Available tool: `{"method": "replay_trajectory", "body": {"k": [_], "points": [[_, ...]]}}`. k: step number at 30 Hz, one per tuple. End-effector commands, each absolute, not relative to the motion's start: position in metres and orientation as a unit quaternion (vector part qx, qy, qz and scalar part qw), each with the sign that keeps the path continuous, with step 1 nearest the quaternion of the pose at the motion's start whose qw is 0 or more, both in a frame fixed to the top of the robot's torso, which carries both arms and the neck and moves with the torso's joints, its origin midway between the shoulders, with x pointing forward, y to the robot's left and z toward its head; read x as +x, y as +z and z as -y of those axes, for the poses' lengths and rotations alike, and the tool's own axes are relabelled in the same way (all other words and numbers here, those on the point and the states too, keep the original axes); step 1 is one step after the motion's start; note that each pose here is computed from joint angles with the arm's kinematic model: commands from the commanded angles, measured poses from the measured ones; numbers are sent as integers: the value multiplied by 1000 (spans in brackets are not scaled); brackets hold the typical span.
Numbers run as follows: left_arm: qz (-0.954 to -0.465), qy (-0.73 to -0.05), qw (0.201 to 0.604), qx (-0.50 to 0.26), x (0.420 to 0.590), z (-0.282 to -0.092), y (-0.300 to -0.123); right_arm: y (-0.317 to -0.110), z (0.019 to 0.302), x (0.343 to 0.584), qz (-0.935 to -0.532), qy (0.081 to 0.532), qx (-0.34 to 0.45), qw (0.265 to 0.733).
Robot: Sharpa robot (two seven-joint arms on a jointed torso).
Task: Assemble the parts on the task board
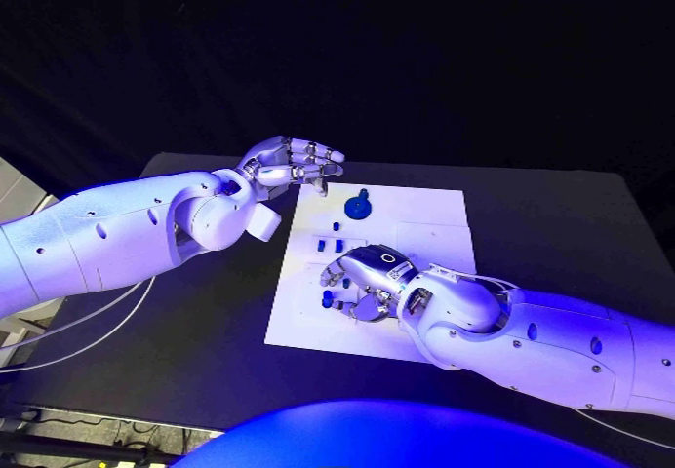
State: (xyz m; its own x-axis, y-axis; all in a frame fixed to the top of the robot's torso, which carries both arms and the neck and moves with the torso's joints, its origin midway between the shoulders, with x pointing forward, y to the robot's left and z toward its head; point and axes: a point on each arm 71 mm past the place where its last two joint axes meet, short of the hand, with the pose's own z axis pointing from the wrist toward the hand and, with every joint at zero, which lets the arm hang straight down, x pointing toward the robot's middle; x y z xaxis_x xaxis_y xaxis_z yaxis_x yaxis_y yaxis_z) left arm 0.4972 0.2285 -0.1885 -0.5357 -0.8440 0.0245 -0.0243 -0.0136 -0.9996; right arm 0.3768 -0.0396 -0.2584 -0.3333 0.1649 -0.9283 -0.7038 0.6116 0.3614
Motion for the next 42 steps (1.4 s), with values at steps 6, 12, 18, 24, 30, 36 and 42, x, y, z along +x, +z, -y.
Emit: {"method": "replay_trajectory", "body": {"k": [6, 12, 18, 24, 30, 36, 42], "points": [[-618, -626, 326, -347, 497, -228, -187, -240, 64, 376, -693, 417, -157, 567], [-618, -626, 327, -347, 497, -230, -187, -219, 102, 387, -712, 411, -93, 562], [-616, -626, 328, -348, 496, -233, -187, -204, 159, 401, -751, 381, 7, 540], [-616, -625, 329, -349, 495, -235, -187, -209, 216, 405, -800, 306, 73, 511], [-616, -626, 328, -349, 495, -235, -187, -220, 242, 395, -826, 244, 92, 500], [-616, -625, 328, -350, 494, -235, -188, -232, 248, 386, -839, 206, 102, 493], [-616, -626, 327, -350, 494, -235, -188, -239, 245, 381, -843, 192, 101, 493]]}}
